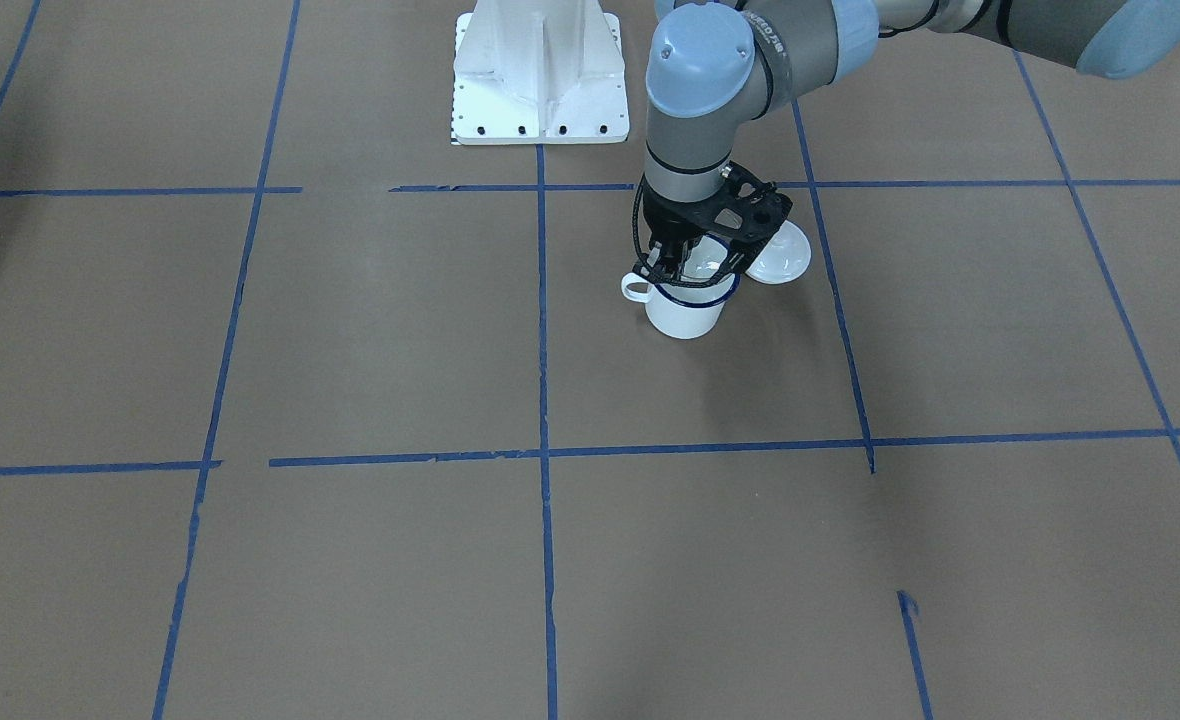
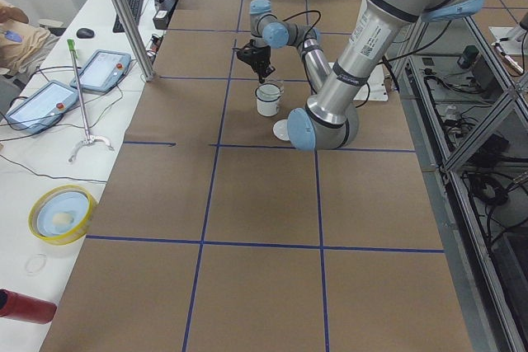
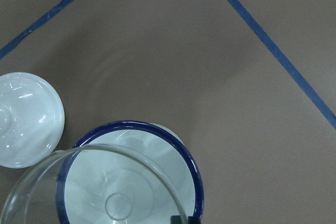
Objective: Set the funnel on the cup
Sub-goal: 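Lower the funnel into the mug's opening and open the left gripper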
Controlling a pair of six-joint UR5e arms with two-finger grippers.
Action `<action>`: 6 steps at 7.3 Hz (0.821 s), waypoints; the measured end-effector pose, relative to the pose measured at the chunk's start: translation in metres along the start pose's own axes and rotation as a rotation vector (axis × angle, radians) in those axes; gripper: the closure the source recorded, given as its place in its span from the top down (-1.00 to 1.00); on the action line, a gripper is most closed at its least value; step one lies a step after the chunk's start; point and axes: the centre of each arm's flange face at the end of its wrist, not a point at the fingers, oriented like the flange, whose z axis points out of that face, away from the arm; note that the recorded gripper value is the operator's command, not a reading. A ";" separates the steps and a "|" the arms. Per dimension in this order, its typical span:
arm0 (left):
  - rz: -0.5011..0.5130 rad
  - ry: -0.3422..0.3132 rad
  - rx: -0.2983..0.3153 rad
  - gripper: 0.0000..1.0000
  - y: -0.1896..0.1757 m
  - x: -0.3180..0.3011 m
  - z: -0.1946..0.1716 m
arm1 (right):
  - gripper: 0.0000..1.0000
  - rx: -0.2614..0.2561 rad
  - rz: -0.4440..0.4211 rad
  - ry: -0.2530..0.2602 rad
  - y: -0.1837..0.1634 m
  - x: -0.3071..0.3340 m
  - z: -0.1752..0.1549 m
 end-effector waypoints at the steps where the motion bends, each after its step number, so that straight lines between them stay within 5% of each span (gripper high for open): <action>1: 0.008 0.002 -0.001 -1.00 0.000 0.002 0.003 | 1.00 0.000 0.000 0.000 0.000 0.000 0.000; 5: 0.047 -0.003 0.002 -1.00 -0.003 0.002 0.009 | 1.00 0.000 0.000 0.000 0.000 0.000 0.000; 6: 0.051 -0.006 0.004 0.29 -0.004 0.002 0.010 | 1.00 0.000 0.000 0.000 0.000 0.000 0.000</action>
